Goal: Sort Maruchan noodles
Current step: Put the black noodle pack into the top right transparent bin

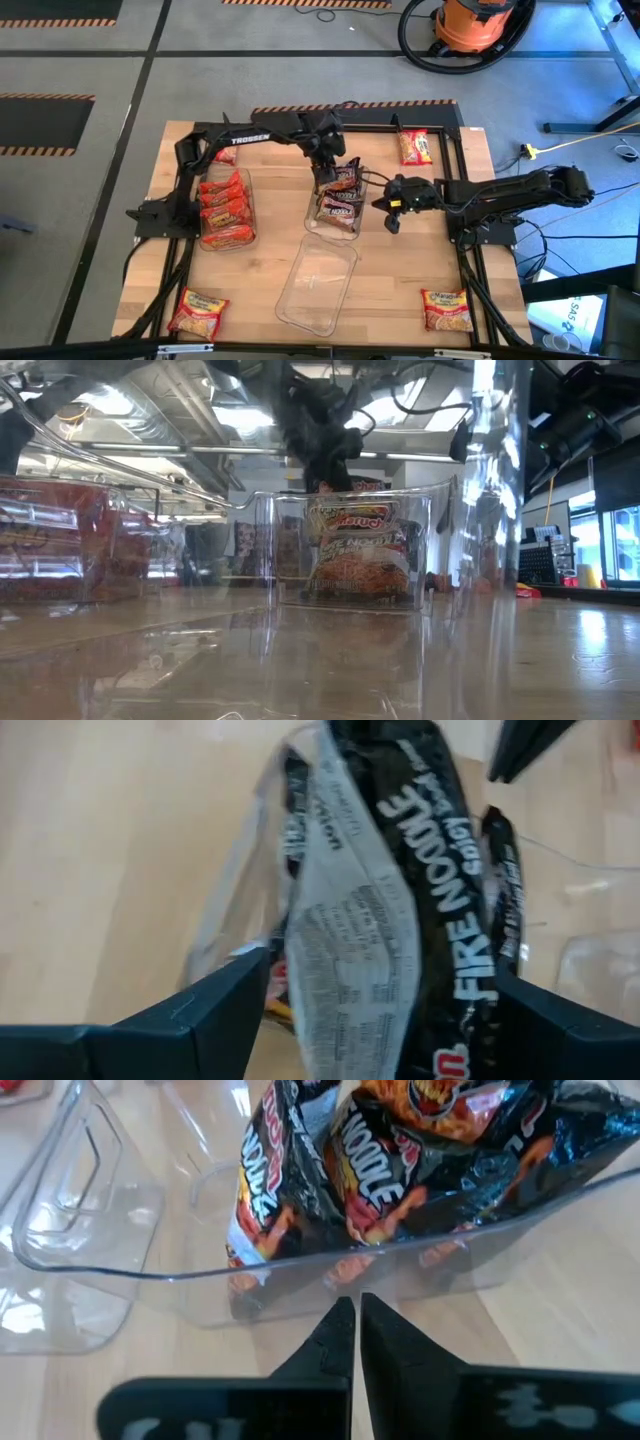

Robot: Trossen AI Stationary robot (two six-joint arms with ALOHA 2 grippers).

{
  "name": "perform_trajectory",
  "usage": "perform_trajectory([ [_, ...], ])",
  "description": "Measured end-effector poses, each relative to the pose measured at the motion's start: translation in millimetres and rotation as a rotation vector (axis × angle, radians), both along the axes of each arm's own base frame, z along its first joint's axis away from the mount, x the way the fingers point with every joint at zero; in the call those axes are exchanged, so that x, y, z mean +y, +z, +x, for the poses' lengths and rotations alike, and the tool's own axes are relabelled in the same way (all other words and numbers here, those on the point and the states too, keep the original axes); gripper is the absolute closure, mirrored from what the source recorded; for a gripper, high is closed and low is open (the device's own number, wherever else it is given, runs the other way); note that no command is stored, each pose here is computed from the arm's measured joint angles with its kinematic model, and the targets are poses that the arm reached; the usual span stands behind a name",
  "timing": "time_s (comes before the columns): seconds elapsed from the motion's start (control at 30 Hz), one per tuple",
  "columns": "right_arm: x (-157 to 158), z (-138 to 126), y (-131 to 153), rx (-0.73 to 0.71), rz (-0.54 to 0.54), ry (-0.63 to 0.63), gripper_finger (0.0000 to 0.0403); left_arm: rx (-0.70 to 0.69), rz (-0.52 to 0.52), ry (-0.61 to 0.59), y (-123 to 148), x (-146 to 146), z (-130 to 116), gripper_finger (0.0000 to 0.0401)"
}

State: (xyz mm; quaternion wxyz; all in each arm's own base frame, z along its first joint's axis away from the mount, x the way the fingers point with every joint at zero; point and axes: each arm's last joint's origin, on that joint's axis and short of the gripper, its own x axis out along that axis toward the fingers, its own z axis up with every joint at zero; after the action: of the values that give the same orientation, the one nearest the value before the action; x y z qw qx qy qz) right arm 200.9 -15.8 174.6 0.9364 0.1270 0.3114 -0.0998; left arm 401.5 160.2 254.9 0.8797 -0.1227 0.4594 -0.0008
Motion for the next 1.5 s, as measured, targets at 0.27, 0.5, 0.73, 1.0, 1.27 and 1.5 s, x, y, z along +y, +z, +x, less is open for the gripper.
perform_trajectory([
  [0.27, -0.4, 1.7, 1.7, -0.042, -0.009, -0.006, 0.0402, -0.001, 0.004, -0.051, -0.1, -14.7, 5.3, 0.0205],
  [0.5, -0.4, 1.8, 1.8, -0.044, -0.008, -0.006, 0.0402, 0.024, 0.066, -0.041, -0.3, -23.5, 8.2, 0.0295],
  [0.73, -0.4, 1.8, 1.8, -0.044, -0.007, -0.007, 0.0402, 0.023, 0.107, -0.055, 4.9, -29.9, 8.0, 0.0349],
  [1.0, -0.4, 2.0, 1.9, -0.046, -0.007, -0.007, 0.0402, -0.007, 0.195, -0.075, 26.2, -41.8, 2.0, 0.0363],
  [1.27, -0.4, 1.9, 1.9, -0.045, -0.007, -0.007, 0.0402, -0.108, 0.294, -0.298, 64.3, -76.5, -12.4, 0.0363],
  [1.5, -0.6, 2.0, 2.0, -0.046, -0.007, -0.008, 0.0402, -0.092, 0.305, -0.435, 57.8, -99.6, -7.8, 0.0362],
])
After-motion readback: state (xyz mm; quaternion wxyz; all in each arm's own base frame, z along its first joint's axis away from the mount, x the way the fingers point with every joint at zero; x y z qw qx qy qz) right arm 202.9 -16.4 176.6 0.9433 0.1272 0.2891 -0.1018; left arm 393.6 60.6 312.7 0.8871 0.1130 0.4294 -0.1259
